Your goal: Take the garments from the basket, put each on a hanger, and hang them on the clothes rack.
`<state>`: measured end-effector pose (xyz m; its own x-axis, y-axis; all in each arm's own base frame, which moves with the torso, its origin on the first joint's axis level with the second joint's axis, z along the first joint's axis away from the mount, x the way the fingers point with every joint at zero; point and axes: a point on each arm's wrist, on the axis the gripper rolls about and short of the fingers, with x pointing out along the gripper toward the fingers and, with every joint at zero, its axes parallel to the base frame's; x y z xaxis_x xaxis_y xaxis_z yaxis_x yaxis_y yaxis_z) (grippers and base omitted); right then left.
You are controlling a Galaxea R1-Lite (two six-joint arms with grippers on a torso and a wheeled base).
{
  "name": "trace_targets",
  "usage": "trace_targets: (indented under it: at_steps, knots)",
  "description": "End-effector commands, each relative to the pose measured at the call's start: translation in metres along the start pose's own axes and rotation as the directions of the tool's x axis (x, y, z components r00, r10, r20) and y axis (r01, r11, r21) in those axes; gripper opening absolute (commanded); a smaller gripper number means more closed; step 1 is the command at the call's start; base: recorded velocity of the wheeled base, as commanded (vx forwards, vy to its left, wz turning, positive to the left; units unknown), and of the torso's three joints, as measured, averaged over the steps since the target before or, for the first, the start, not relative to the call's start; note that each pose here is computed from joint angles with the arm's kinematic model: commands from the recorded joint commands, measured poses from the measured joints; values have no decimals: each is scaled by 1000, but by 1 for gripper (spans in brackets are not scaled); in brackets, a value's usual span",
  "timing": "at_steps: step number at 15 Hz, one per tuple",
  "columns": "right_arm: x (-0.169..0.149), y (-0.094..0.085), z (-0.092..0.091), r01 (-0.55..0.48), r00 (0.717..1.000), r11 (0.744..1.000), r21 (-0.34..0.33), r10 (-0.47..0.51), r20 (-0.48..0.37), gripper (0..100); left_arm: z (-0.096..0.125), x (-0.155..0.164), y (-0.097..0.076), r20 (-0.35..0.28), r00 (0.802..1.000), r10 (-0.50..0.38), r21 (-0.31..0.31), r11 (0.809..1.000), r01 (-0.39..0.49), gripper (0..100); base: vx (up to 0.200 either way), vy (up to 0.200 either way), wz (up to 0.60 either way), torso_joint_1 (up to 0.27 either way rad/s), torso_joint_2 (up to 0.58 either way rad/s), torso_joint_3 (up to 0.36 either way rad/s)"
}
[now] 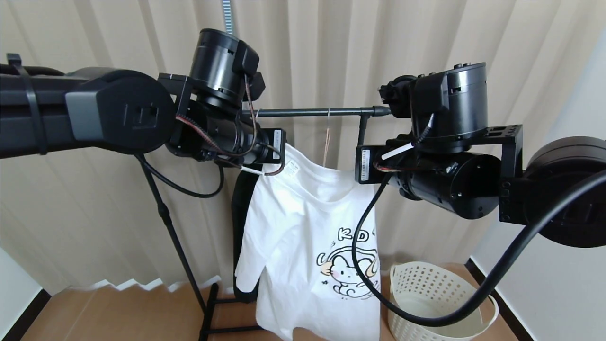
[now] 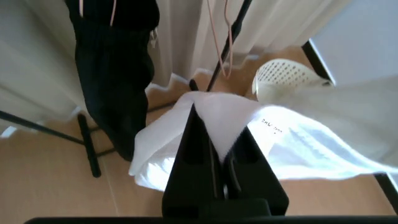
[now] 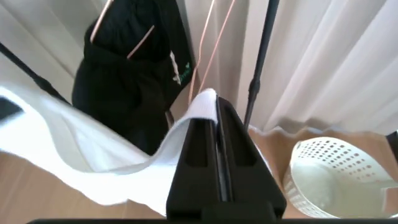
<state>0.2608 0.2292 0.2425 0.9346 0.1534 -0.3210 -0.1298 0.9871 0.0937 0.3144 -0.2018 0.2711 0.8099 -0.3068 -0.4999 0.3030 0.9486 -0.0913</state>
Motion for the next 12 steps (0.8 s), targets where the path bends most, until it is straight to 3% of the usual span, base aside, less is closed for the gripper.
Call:
trace_targets:
  at_steps: [1,6,8,9,12]
  knots:
    - [-2,-2,-6,3,1000,1000,-23,-3,-19,100,13,11,-9,47,999,-16,-6,1000,16,0,0,0,0,0,0,0]
    - [1,-10,-40,-26,992,977,-213,-1,-128,100,28,3,-16,115,993,-18,-16,1000,20,0,0,0,0,0,0,0]
    - [-3,-13,-48,-110,981,966,-235,68,-179,100,31,1,-16,131,991,1,-21,1000,2,0,0,0,0,0,0,0]
    - [-9,-16,-52,-210,962,949,-235,158,-224,100,31,0,-16,136,991,8,-22,1000,-5,0,0,0,0,0,0,0]
    - [-18,-20,-59,-363,913,906,-219,298,-280,100,31,-1,-19,136,991,5,-19,1000,-3,0,0,0,0,0,0,0]
